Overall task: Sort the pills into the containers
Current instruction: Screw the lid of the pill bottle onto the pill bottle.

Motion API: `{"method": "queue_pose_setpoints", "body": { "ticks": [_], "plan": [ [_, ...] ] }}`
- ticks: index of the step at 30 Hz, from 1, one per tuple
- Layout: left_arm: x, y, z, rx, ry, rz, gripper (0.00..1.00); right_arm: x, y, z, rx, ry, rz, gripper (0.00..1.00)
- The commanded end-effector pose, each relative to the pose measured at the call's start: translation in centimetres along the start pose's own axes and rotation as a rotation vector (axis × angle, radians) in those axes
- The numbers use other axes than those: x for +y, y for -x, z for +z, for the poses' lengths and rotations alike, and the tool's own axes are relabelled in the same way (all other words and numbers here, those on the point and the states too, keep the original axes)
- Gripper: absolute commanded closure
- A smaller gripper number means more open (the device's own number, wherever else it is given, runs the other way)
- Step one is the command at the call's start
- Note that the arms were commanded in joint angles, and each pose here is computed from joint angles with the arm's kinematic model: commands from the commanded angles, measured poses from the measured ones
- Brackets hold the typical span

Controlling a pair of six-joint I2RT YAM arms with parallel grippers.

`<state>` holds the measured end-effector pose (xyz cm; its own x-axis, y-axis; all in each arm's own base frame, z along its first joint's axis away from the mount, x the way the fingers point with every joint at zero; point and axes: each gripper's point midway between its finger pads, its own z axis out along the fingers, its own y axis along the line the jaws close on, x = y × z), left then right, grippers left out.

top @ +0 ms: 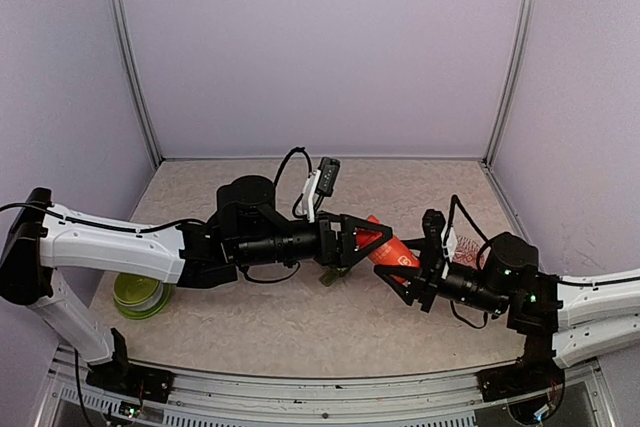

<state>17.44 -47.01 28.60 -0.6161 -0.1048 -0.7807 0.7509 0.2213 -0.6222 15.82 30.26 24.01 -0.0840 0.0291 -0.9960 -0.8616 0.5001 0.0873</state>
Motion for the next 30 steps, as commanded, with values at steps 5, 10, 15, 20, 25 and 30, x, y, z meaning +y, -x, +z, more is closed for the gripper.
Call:
{"method": "queue_pose_setpoints", "body": {
  "ticks": [5, 10, 15, 20, 25, 30],
  "plan": [
    [-2.1, 1.4, -0.1, -0.044, -0.073, 0.023, 0.01, 2.4, -1.9, 1.3, 0.077, 0.124, -0.002, 1.0],
    [-2.2, 1.4, 0.0, -0.043, -0.08, 0.024, 0.01, 3.2, -2.8, 1.8, 0.107, 0.162, -0.001, 1.0],
    [-2.1, 1.4, -0.1, -0.043, -0.078, 0.025, 0.01, 4.1, -3.2, 2.3, 0.119, 0.198, -0.007, 1.0],
    [-1.7, 1.5, -0.5, -0.05, -0.067, 0.028, 0.01, 4.3, -2.9, 2.1, 0.107, 0.206, -0.008, 1.0],
    [-1.2, 1.3, -0.7, -0.048, -0.048, 0.026, 0.01, 3.6, -1.1, 0.7, 0.033, 0.178, -0.012, 1.0],
    [-0.2, 0.8, -0.6, -0.034, -0.005, 0.026, 0.01, 2.7, 0.7, -1.2, -0.044, 0.134, -0.02, 1.0]
  ]
}}
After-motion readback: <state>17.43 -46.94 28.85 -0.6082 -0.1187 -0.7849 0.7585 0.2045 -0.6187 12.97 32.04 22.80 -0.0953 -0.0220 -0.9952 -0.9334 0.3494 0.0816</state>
